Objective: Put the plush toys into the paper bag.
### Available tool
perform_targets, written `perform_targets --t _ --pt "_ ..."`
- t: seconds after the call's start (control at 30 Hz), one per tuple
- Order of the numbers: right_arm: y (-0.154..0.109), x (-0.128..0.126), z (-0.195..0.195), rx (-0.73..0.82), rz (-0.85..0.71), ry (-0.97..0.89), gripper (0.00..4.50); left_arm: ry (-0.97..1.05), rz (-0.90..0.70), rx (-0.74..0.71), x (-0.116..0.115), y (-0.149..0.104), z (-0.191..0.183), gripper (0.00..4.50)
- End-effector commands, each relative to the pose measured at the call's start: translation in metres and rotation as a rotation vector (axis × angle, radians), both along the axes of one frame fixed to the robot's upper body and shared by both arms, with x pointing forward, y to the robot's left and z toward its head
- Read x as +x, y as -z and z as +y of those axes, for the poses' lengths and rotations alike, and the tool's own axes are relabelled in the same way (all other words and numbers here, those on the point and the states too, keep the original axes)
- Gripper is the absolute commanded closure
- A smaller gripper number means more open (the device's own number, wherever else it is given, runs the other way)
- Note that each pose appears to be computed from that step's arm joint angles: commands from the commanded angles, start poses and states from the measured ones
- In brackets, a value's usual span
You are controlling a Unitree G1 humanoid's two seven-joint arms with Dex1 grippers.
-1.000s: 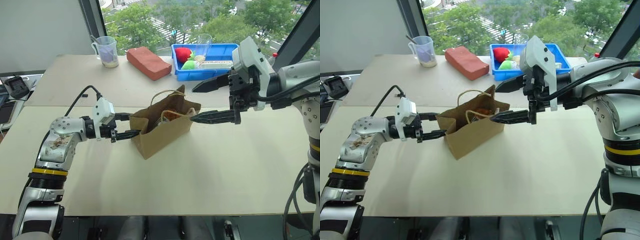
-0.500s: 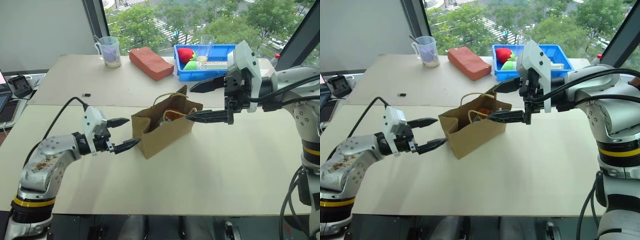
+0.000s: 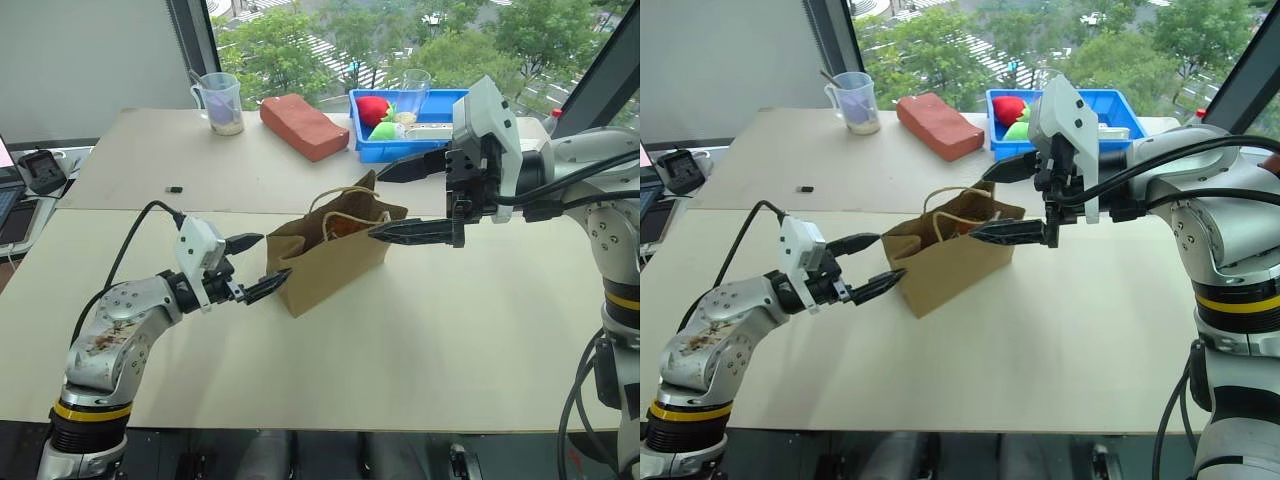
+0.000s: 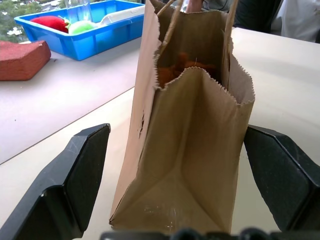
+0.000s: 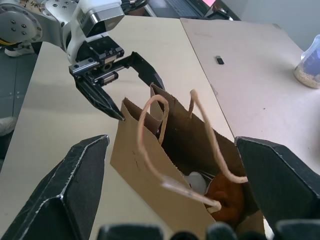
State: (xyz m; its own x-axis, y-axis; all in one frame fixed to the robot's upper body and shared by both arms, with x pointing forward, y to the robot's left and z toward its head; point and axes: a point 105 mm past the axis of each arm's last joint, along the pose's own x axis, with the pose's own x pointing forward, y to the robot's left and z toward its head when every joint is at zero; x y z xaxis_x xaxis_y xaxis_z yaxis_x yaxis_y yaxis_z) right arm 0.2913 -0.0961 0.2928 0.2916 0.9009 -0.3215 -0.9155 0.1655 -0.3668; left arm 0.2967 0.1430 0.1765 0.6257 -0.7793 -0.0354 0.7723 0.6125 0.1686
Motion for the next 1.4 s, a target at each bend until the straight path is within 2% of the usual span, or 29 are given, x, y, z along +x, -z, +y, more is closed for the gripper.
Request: perform_targets --t 0.03,0.33,0.57,0.6,0.67,0.87,0.9,1.03,1.13,1.27,1.4 --pt "-0.012 -0.006 0.001 0.006 -0.050 -0.006 0.00 -0.006 -0.056 0.004 0.004 -0.009 -0.001 0.06" --pt "-0.015 -0.005 0.003 0.006 -0.062 -0.007 0.00 0.082 -0.037 0.008 0.012 0.005 -0.028 0.06" --pt "-0.022 -0.016 0.013 0.026 -0.063 -0.052 0.00 0.080 -0.048 0.009 0.021 0.016 -0.035 0.06" --pt "-0.022 -0.016 0.013 0.025 -0.063 -0.052 0.00 0.080 -0.050 0.005 0.022 0.016 -0.035 0.60" --pt "-0.022 -0.016 0.013 0.022 -0.063 -0.047 0.00 0.081 -0.053 0.001 0.023 0.016 -0.034 1.35" --pt "-0.021 -0.015 0.010 0.019 -0.067 -0.033 0.00 0.094 -0.059 -0.005 0.024 0.014 -0.035 4.27" --pt "-0.022 -0.015 0.010 0.019 -0.069 -0.030 0.00 0.098 -0.059 -0.008 0.025 0.013 -0.036 4.45" --pt "-0.031 -0.013 -0.002 0.008 -0.086 0.000 0.00 0.211 -0.041 -0.048 0.019 0.002 -0.042 4.45" --pt "-0.045 -0.015 -0.015 0.008 -0.072 0.018 0.00 0.355 -0.028 -0.016 0.010 -0.003 -0.044 4.45" --pt "-0.051 -0.024 -0.026 -0.018 -0.015 -0.003 0.00 0.521 -0.030 0.080 0.003 -0.002 -0.041 4.45" --pt "-0.049 -0.032 -0.025 -0.003 0.071 -0.029 0.00 0.649 -0.021 0.102 0.008 0.004 -0.044 4.45"
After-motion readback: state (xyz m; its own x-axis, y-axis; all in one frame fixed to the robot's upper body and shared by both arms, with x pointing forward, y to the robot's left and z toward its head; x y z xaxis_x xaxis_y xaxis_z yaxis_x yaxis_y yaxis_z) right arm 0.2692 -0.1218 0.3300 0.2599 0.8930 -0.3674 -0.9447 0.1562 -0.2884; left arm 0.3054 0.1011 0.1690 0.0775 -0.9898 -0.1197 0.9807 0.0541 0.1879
